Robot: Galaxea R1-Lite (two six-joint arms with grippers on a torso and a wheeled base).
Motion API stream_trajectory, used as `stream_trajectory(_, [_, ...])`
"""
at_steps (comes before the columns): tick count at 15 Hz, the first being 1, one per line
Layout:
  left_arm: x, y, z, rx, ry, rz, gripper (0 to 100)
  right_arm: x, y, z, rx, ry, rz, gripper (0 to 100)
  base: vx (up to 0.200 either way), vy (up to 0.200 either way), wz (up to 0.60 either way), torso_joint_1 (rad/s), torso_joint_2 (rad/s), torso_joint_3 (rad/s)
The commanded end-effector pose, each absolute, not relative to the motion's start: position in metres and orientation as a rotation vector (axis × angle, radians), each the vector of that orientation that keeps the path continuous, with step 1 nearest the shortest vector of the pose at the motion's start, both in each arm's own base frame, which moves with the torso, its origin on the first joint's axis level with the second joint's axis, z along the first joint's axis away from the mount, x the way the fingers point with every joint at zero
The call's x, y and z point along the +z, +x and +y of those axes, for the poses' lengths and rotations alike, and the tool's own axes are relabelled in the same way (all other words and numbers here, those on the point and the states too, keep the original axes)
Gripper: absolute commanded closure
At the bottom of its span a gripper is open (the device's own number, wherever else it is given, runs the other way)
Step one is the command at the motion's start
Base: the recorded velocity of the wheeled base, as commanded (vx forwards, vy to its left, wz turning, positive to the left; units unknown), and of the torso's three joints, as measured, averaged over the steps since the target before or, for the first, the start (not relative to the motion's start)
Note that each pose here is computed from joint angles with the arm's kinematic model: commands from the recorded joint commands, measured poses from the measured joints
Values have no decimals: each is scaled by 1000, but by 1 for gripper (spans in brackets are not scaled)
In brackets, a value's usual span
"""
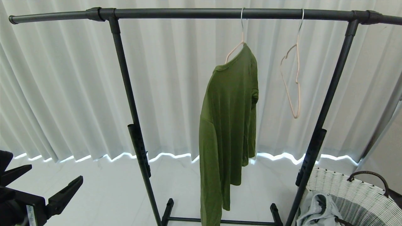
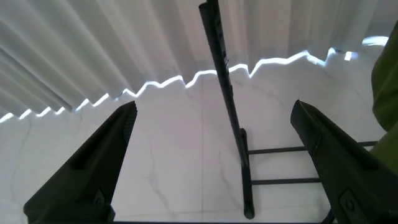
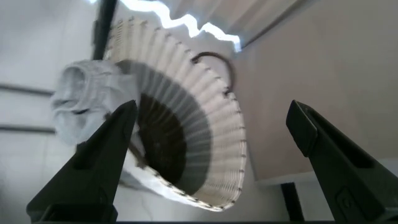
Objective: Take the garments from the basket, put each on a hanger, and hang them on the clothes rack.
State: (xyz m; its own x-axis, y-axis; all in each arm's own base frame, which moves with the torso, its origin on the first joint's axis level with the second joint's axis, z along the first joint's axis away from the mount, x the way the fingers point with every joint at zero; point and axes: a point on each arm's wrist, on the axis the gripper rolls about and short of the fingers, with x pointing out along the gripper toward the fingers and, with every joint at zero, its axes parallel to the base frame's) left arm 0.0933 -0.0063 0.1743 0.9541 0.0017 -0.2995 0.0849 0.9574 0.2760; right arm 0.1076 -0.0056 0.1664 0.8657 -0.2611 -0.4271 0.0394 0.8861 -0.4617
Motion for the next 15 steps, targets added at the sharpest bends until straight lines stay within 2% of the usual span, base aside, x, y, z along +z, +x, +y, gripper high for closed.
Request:
stream_trajectory(1, [174,94,-7,-46,292,305,0,164,112,-6,-160,-460,533,0,200,0,0,-2,7,2])
stream_trajectory(3, [174,95,-7,-47,308,311,0,150,123,-6,-82,-449,636,0,200,0,0,7,5,2])
stream_trajectory(6, [168,93,-7,-57,346,325,0,126,146,-5,-27,-456,800,0,0,0,0,0,0,0])
stream_trajectory(10, [168,93,-7,-72,407,323,0,73,166,0,81,-456,991,0,0,0,0,0,0,0])
stream_trajectory(15, [158,86,-8,-103,471,335,0,17,184,3,103,-464,1011,0,0,0,0,0,0,0])
